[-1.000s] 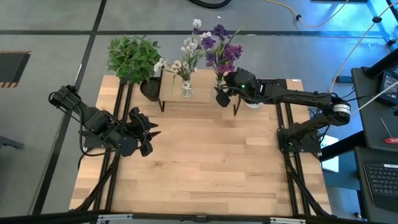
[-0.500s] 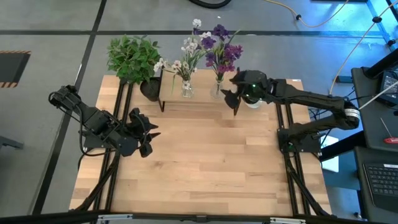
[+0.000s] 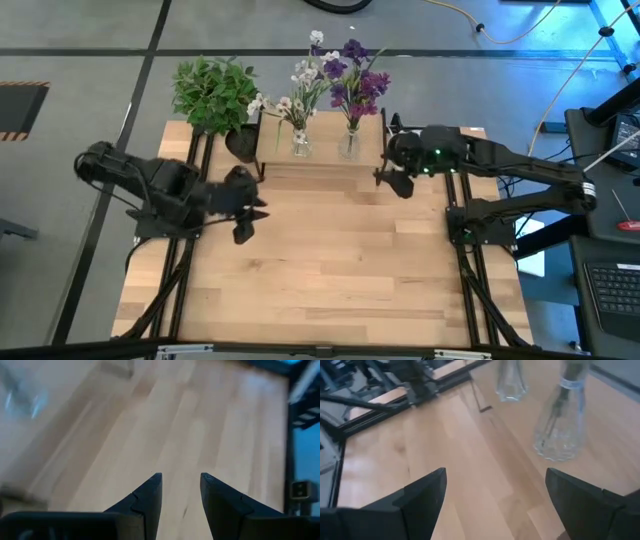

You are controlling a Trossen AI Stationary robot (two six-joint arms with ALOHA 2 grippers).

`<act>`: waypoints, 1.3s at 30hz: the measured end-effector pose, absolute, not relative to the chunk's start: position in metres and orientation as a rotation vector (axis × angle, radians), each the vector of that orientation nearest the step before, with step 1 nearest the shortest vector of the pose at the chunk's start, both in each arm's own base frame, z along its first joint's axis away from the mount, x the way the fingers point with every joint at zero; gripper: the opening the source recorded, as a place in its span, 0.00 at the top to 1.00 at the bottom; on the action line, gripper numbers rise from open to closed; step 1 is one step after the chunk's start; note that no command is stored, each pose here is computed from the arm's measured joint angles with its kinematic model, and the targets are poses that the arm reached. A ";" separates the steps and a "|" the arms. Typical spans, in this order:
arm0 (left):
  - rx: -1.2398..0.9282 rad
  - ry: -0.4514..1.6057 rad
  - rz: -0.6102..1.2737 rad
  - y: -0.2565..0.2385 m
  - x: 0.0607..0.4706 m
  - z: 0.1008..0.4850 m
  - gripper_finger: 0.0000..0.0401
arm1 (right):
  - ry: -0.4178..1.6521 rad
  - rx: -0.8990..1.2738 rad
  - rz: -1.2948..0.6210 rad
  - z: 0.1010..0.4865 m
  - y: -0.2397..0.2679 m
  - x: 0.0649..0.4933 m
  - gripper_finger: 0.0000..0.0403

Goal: Pick and place flowers into a vace then onto a shelf
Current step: Return to Home Position

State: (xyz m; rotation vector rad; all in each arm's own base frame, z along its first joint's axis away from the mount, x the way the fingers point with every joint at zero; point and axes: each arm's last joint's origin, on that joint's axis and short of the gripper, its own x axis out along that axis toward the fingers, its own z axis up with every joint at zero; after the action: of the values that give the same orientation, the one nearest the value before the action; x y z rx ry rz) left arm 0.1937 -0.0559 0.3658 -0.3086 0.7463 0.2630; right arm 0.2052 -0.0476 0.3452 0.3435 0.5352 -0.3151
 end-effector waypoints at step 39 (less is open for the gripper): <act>-0.309 -0.046 0.323 0.016 0.054 0.296 0.68 | 0.379 0.468 -0.317 0.279 -0.009 0.170 0.16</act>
State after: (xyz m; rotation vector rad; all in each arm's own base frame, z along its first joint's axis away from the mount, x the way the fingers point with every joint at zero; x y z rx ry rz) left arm 0.0542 0.0157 0.2963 -0.3095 -0.0457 0.3232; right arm 0.1699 -0.0090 0.2792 0.4683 0.3789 -0.3172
